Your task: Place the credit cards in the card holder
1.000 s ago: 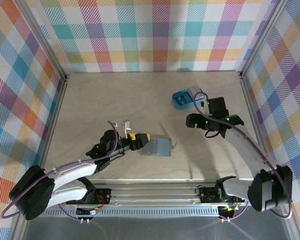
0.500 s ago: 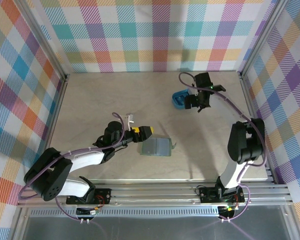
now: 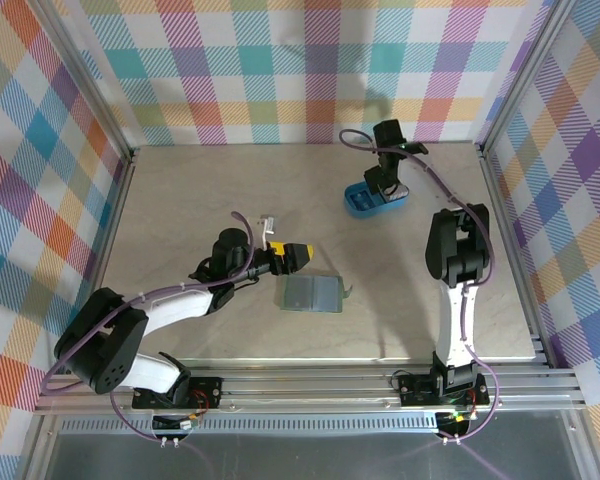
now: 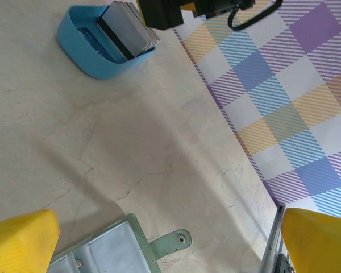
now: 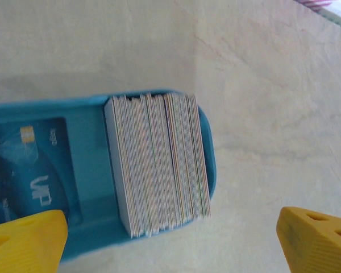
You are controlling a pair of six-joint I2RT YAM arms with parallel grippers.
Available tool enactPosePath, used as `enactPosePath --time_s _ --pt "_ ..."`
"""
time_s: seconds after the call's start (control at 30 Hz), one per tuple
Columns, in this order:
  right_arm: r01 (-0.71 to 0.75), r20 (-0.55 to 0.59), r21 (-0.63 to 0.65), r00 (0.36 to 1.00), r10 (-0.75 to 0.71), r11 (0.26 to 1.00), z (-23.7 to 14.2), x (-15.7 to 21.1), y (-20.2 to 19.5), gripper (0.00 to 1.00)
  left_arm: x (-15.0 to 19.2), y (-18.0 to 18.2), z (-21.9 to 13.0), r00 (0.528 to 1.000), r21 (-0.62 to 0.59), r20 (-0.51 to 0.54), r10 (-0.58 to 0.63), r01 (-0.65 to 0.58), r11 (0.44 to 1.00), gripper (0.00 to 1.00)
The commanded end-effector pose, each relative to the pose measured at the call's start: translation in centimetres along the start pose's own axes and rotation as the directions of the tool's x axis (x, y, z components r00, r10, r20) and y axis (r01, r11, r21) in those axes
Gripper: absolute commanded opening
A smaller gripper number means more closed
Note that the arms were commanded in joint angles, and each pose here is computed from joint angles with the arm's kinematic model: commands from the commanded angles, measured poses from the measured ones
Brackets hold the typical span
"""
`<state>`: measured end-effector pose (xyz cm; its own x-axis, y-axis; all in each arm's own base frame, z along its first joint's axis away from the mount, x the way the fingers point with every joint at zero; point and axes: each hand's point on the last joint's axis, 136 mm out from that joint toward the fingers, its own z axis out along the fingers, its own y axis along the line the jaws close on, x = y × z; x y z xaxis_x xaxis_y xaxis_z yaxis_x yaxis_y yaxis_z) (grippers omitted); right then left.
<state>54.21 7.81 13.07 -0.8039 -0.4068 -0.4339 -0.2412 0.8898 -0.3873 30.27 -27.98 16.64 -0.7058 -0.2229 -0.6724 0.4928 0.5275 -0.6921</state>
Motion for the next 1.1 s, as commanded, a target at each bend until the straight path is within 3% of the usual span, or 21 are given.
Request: enactPosePath --time_s 0.0,0.57,1.07 --pt "0.050 -0.044 0.030 0.998 -0.049 0.998 1.2 0.1 -0.5 0.95 -0.8 -0.3 0.3 1.000 0.016 -0.001 0.020 -0.020 1.000 1.00" --pt "0.209 -0.137 0.099 0.971 -0.194 0.973 5.3 0.0 -0.7 0.97 -0.9 -1.2 0.3 0.999 0.041 -0.030 0.036 -0.035 0.999 0.99" --pt "0.233 -0.138 0.179 0.968 -0.211 0.956 6.4 -0.4 -1.6 0.97 -0.4 -0.7 0.6 0.999 0.028 -0.049 0.012 -0.011 1.000 0.95"
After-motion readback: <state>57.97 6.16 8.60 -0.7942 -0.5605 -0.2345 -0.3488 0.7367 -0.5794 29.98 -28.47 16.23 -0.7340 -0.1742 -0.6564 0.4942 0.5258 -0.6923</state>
